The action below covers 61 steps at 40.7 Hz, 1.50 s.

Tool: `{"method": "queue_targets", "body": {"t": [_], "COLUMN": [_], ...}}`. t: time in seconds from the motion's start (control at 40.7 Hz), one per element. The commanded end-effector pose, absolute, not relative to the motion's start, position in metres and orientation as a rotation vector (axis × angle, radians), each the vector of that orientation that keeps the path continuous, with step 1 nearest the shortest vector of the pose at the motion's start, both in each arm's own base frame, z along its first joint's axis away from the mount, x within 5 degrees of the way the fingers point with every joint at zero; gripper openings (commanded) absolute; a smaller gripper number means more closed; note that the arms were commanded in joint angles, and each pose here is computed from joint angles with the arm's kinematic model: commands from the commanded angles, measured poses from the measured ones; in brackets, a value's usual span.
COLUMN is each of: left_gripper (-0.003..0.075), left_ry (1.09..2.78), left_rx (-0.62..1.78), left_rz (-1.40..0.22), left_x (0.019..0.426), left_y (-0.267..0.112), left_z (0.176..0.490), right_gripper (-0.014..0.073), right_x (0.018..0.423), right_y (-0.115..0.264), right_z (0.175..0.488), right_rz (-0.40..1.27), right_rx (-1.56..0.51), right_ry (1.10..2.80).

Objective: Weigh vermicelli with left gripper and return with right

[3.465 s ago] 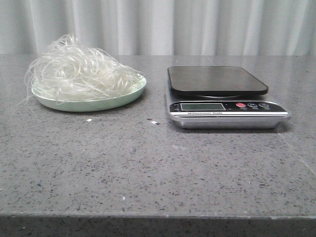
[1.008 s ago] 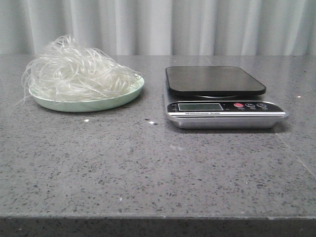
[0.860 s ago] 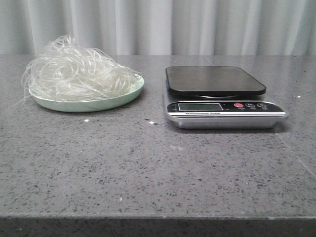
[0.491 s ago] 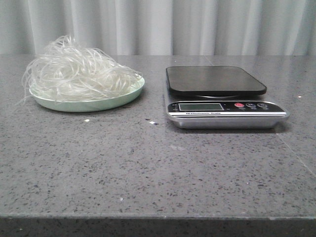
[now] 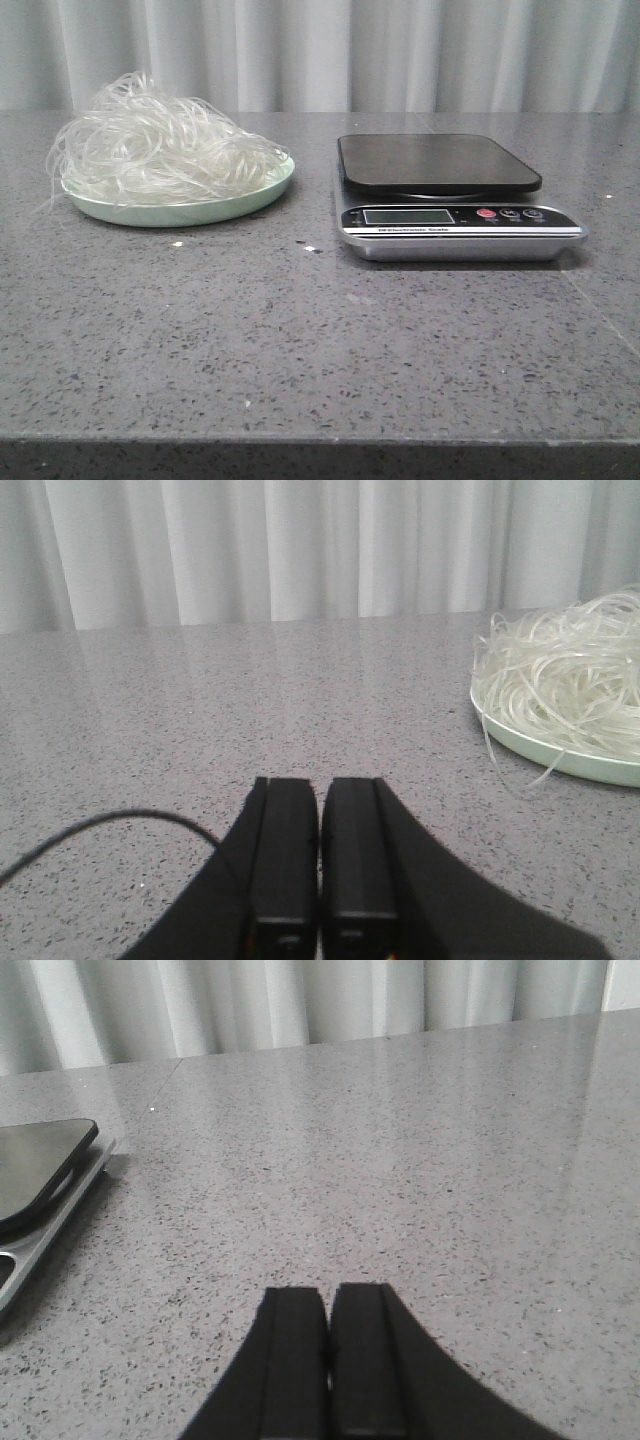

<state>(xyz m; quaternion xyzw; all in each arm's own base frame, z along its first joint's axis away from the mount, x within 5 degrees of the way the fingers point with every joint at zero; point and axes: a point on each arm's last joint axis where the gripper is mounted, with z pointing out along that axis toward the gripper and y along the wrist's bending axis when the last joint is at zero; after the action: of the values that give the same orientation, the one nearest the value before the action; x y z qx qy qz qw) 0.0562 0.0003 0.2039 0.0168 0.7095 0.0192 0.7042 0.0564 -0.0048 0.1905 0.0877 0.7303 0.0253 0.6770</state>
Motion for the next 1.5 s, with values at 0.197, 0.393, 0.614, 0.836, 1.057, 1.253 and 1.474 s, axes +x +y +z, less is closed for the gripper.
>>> {"method": "queue_targets", "body": {"t": [0.197, 0.393, 0.614, 0.836, 1.057, 1.253, 1.474], "left_gripper": [0.0137, 0.0137, 0.0137, 0.0137, 0.0137, 0.0137, 0.0137], "left_ry": [1.496, 1.496, 1.496, 1.496, 1.496, 1.496, 1.496], "left_rx": [0.030, 0.030, 0.030, 0.030, 0.030, 0.030, 0.030], "left_rz": [0.033, 0.033, 0.033, 0.033, 0.033, 0.033, 0.033], "left_x": [0.0549, 0.0549, 0.0549, 0.0549, 0.0549, 0.0549, 0.0549], "left_y": [0.0001, 0.0001, 0.0001, 0.0001, 0.0001, 0.0001, 0.0001], "left_z": [0.2085, 0.2085, 0.2085, 0.2085, 0.2085, 0.2085, 0.2085], "right_gripper": [0.0150, 0.0150, 0.0150, 0.0150, 0.0150, 0.0150, 0.0150], "right_x": [0.0551, 0.0551, 0.0550, 0.0550, 0.0550, 0.0550, 0.0550], "right_y": [-0.0047, -0.0025, 0.0003, 0.0007, 0.0007, 0.0007, 0.0007], "right_z": [0.2005, 0.2043, 0.2059, 0.2059, 0.2059, 0.2059, 0.2059], "right_rz": [0.050, 0.080, 0.102, 0.104, 0.104, 0.104, 0.104], "right_rx": [0.179, 0.142, 0.085, 0.076, 0.076, 0.076, 0.076], "right_ry": [1.545, 1.508, 1.495, 1.496, 1.496, 1.496, 1.496]}}
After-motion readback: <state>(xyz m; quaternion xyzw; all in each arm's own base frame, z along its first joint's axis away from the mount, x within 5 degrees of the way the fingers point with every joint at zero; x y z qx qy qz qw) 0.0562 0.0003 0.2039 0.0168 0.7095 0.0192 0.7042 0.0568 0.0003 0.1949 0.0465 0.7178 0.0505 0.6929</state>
